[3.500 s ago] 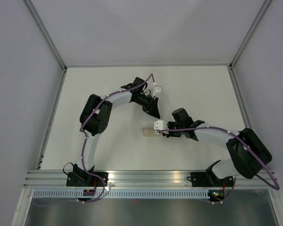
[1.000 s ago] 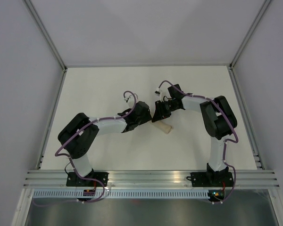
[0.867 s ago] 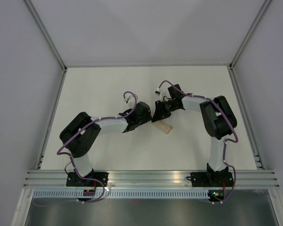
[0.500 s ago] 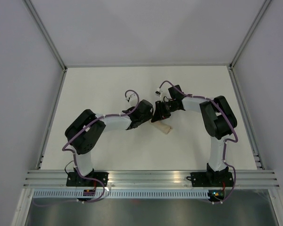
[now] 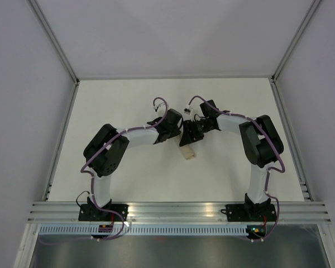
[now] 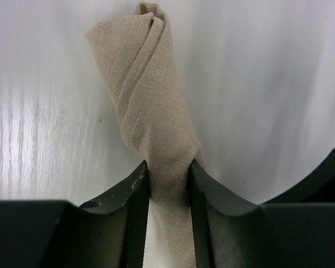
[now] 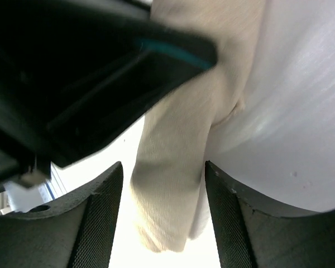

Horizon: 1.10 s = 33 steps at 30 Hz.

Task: Fold the napkin, place the utensils inside, and roll it up
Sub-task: Roll the napkin at the center of the board.

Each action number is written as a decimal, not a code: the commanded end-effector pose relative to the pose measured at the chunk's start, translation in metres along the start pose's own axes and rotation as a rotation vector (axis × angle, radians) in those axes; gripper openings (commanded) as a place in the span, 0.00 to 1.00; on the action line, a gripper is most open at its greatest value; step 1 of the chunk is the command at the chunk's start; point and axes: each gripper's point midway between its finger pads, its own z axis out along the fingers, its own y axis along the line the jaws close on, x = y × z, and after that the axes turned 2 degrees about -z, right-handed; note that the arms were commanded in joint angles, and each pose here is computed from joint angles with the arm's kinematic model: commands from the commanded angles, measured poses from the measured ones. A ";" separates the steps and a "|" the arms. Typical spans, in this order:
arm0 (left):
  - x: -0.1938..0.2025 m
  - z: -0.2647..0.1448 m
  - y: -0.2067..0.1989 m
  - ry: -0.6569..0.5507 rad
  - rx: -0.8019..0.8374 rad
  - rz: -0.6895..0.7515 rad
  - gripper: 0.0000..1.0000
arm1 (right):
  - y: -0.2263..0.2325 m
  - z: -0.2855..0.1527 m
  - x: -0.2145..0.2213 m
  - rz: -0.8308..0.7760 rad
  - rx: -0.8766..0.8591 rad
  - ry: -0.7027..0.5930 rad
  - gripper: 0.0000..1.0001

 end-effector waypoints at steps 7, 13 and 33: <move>-0.012 0.017 -0.005 0.107 0.028 0.309 0.35 | -0.004 -0.052 -0.040 -0.069 0.101 -0.125 0.66; -0.011 0.028 -0.006 0.169 0.047 0.449 0.40 | -0.009 -0.085 -0.061 -0.093 0.149 -0.215 0.67; -0.035 0.030 -0.027 0.152 0.138 0.529 0.59 | -0.030 -0.100 -0.070 -0.113 0.235 -0.284 0.68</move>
